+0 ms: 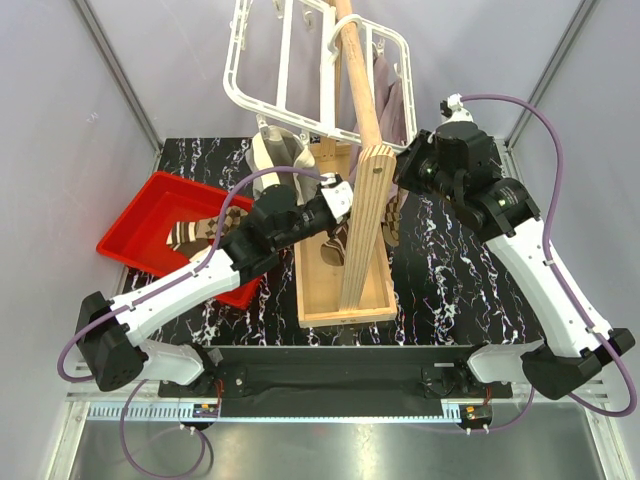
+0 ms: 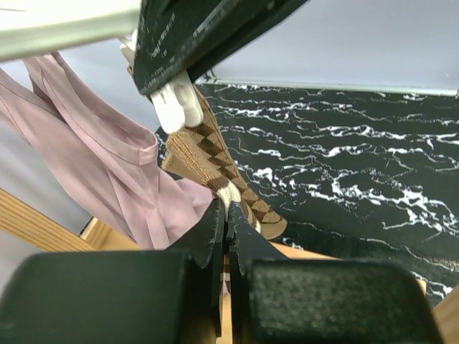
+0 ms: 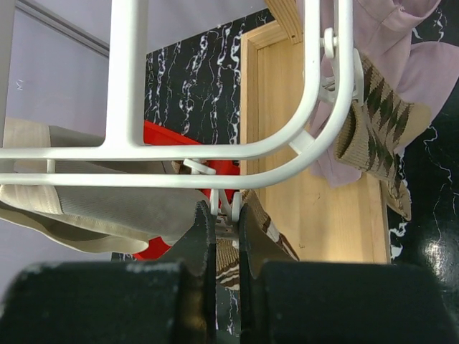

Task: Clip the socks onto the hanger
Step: Clamp the sock onto the hanger.

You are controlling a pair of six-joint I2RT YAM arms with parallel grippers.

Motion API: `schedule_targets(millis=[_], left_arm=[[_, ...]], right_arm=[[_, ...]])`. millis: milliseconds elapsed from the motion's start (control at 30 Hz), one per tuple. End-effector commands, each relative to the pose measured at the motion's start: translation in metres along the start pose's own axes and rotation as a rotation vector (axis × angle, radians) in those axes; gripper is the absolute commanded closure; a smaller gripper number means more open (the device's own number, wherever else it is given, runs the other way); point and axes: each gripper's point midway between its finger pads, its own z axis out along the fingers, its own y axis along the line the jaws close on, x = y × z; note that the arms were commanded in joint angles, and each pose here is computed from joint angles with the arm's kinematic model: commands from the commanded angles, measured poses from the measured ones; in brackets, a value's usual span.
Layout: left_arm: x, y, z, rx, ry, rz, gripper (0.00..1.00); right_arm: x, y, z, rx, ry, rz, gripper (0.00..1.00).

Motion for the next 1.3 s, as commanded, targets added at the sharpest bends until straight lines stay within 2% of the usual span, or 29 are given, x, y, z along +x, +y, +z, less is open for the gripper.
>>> schedule_targets(millis=[0,400,600,833,1067,1267], left_arm=[[-0.088,-0.017,-0.013,0.07,-0.288,0.103,1.0],[-0.091,-0.006,-0.015,-0.001,-0.31,0.107,1.0],[-0.088,-0.017,-0.022,0.043,-0.311,0.092,1.0],[-0.092,-0.026,-0.018,0.1,-0.318,0.108,1.0],[-0.074,-0.026,-0.011,0.112,-0.236,0.13,1.0],[-0.06,-0.031,-0.016,0.198,-0.156,0.108,1.0]], right_arm=[[0.002,0.001,0.002,-0.005,0.004,0.019,1.0],[0.011,-0.008,0.004,0.02,0.014,0.02,1.0],[-0.004,-0.011,0.002,0.051,-0.049,0.021,1.0],[-0.011,-0.005,0.004,0.04,-0.054,0.026,1.0],[-0.015,-0.001,-0.007,0.013,-0.071,0.011,1.0],[-0.011,0.005,-0.024,-0.109,-0.103,-0.137,1.0]])
